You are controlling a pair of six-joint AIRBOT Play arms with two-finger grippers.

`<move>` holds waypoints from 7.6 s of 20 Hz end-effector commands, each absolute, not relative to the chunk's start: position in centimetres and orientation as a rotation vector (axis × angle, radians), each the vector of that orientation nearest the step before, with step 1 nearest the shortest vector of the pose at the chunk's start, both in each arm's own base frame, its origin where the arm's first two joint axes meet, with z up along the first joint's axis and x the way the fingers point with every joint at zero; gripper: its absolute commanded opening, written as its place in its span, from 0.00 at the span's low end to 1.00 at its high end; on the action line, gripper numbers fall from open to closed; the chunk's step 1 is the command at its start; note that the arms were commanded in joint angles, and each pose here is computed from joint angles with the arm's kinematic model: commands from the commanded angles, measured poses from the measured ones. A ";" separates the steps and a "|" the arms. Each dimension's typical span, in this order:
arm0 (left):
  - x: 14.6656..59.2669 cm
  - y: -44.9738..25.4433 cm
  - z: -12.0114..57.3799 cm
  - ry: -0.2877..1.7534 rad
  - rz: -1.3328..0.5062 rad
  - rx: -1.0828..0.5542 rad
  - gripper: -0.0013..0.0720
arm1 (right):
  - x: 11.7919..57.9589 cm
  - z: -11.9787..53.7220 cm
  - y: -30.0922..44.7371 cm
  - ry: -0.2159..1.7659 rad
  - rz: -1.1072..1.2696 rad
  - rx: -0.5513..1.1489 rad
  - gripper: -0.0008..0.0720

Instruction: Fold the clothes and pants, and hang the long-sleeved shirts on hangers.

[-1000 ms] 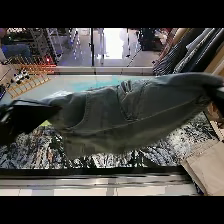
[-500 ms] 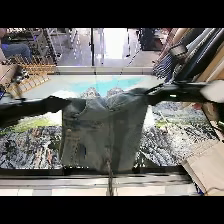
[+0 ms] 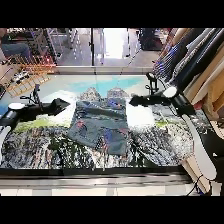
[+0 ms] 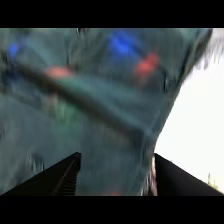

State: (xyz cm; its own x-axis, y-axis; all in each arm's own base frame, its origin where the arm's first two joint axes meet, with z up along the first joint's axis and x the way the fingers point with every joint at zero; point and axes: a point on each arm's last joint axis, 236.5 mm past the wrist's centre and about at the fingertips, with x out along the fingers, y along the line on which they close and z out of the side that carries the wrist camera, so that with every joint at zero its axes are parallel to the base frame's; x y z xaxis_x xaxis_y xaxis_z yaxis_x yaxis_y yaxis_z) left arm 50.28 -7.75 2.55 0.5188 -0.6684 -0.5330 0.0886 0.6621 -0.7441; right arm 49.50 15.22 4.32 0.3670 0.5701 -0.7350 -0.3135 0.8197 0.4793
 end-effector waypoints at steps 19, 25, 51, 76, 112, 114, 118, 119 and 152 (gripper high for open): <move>40.8 -11.2 -7.6 1.413 -0.682 -0.346 0.64 | 29.0 -9.3 21.2 1.556 0.637 0.599 0.63; 39.8 -11.5 -7.4 1.447 -0.712 -0.352 0.07 | 32.0 -9.4 22.6 1.433 0.594 0.567 0.25; 27.8 -17.2 30.3 0.609 -0.956 -0.578 0.03 | 27.9 32.2 11.8 0.424 0.534 -0.059 0.09; 38.2 -9.4 -5.1 1.583 -0.653 -0.584 0.03 | 27.6 -1.5 19.3 1.706 0.877 0.153 0.09; 40.9 -15.3 -3.4 1.384 -0.784 -0.241 0.03 | 38.4 -6.7 15.7 1.251 0.607 0.971 0.96; 40.1 -15.5 -3.3 1.410 -0.806 -0.239 0.03 | 39.0 -7.0 16.1 1.270 0.612 0.982 0.96; 39.7 -15.5 -3.2 1.426 -0.818 -0.240 0.03 | 37.8 -8.5 16.9 1.389 0.637 0.825 0.96; 39.6 -15.5 -3.2 1.430 -0.821 -0.241 0.03 | 36.5 -9.3 16.7 1.454 0.635 0.762 0.96; 41.9 -20.2 -0.8 1.315 -0.741 -0.288 0.03 | 40.9 2.8 37.5 1.070 0.684 -0.172 0.08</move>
